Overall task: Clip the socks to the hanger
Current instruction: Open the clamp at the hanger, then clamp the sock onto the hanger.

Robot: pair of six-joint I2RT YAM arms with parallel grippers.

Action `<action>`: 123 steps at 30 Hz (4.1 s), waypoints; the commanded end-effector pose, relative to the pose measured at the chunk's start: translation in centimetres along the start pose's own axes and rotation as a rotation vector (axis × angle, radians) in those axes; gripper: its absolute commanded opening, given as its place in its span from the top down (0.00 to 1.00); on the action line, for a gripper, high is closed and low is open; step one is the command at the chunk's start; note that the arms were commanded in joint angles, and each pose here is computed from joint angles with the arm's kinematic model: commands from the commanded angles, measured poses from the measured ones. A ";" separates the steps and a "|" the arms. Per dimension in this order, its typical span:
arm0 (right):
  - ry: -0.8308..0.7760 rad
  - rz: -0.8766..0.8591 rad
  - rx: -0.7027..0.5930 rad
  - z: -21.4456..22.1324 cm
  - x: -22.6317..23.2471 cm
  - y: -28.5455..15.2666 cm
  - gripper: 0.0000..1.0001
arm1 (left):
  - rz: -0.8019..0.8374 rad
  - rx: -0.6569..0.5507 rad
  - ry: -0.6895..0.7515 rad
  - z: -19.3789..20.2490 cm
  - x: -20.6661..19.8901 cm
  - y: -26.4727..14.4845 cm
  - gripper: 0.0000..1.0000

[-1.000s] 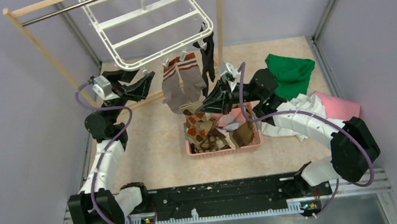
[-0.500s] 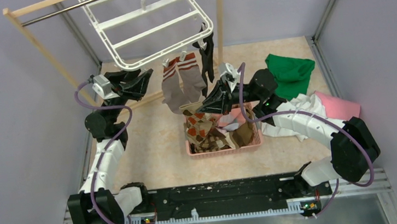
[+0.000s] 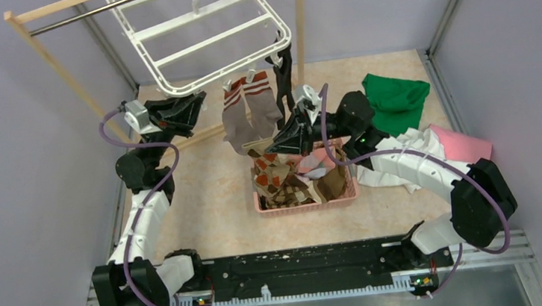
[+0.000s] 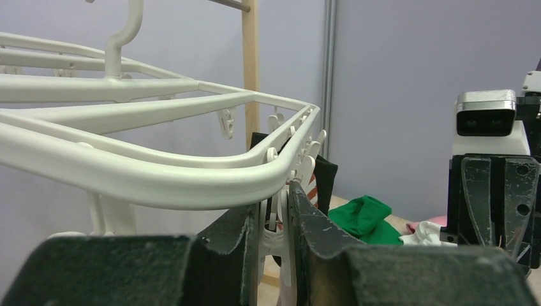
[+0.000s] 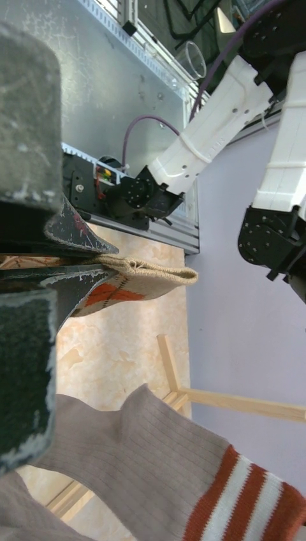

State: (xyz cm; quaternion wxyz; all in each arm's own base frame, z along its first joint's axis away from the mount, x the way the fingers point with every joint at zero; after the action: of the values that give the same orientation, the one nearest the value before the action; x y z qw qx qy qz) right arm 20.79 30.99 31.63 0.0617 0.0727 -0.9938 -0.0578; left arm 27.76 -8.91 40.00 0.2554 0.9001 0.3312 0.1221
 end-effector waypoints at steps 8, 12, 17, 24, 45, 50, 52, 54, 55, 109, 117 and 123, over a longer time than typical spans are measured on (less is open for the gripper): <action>0.062 0.083 -0.019 -4.4 -2.1 5.7 1.00 | 0.015 -0.062 -0.038 -2.5 -1.2 0.7 0.92; 0.103 0.126 -0.024 -4.7 -3.2 7.1 1.00 | 0.018 -0.067 -0.051 -2.5 -1.4 0.7 0.92; 0.133 0.145 -0.024 -4.4 -4.4 8.1 1.00 | 0.024 -0.076 -0.061 -2.5 -1.5 0.7 0.92; 0.146 0.074 -0.044 -4.4 -4.8 9.2 1.00 | 0.038 -0.086 -0.071 -2.5 -1.7 0.7 0.92; 0.225 0.053 -0.132 -6.5 -6.4 11.2 1.00 | 0.058 -0.099 -0.084 -2.8 -2.2 0.7 0.92; 0.213 0.054 -0.137 -6.8 -6.3 11.2 1.00 | 0.057 -0.098 -0.086 -2.7 -2.2 0.6 0.92; 0.212 0.060 -0.141 -7.0 -6.4 11.2 1.00 | 0.057 -0.097 -0.089 -2.6 -2.2 0.6 0.93; 0.204 0.062 -0.148 -7.2 -6.4 11.2 1.00 | 0.060 -0.099 -0.090 -2.7 -2.2 0.6 0.93; 0.202 0.062 -0.150 -7.3 -6.4 11.1 1.00 | 0.061 -0.101 -0.088 -2.8 -2.3 0.6 0.93; 0.138 0.033 -0.207 -9.1 -5.3 8.7 1.00 | -0.001 -0.103 -0.117 -2.8 -2.1 0.2 0.18; 0.131 0.049 -0.165 -8.2 -5.3 8.3 0.92 | -0.088 -0.019 -0.112 -2.3 -3.5 -2.2 0.01; 0.111 0.058 -0.138 -8.0 -5.2 7.7 0.82 | -0.146 0.086 -0.071 -2.1 -5.1 -4.3 0.01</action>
State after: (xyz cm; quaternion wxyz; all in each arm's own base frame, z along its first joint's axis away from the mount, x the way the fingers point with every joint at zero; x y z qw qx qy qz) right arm 27.08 40.18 36.94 0.1713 0.0355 -0.9791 -0.1036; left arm 21.19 -8.94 40.96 0.2811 0.8886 0.3551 0.0723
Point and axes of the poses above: each gripper's point midway between its finger pads, its own y axis out along the fingers, its own x axis along the line the jaws close on, z = x × y, the point moved 5 cm from there along -y, back along the fingers, and after that the axes turned 1 degree about y, right-handed, at the moved point
